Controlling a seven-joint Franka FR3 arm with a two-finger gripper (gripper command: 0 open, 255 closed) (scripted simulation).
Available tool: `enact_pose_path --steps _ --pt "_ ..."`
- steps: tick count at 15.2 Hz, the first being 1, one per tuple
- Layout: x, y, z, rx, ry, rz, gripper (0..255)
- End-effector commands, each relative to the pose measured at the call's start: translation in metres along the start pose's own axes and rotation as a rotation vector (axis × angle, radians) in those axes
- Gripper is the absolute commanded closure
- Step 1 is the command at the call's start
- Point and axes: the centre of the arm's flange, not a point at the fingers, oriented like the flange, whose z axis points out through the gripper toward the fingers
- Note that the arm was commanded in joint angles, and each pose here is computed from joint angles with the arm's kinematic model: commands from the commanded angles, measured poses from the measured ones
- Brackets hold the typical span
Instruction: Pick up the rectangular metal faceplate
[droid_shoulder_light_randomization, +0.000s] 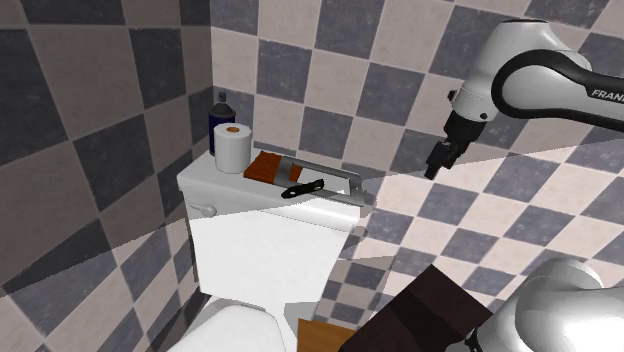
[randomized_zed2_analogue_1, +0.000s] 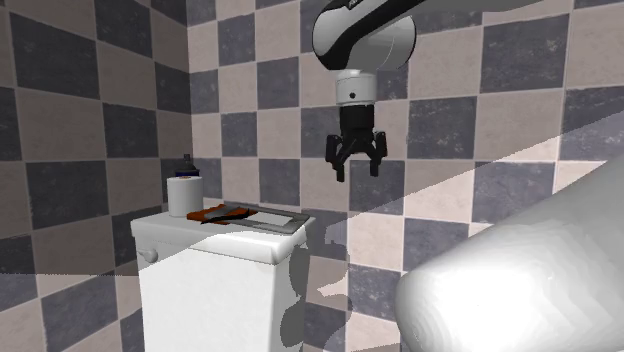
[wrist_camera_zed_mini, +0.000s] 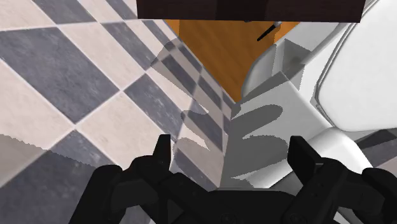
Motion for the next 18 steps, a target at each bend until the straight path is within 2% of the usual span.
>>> enact_pose_path --steps 1,10,18 --pt "0.000 0.000 0.000 0.000 0.000 0.000 0" --pt "0.090 -0.065 0.030 0.006 0.025 -0.317 0" --pt "0.149 -0.144 0.055 0.012 0.047 -0.598 0"
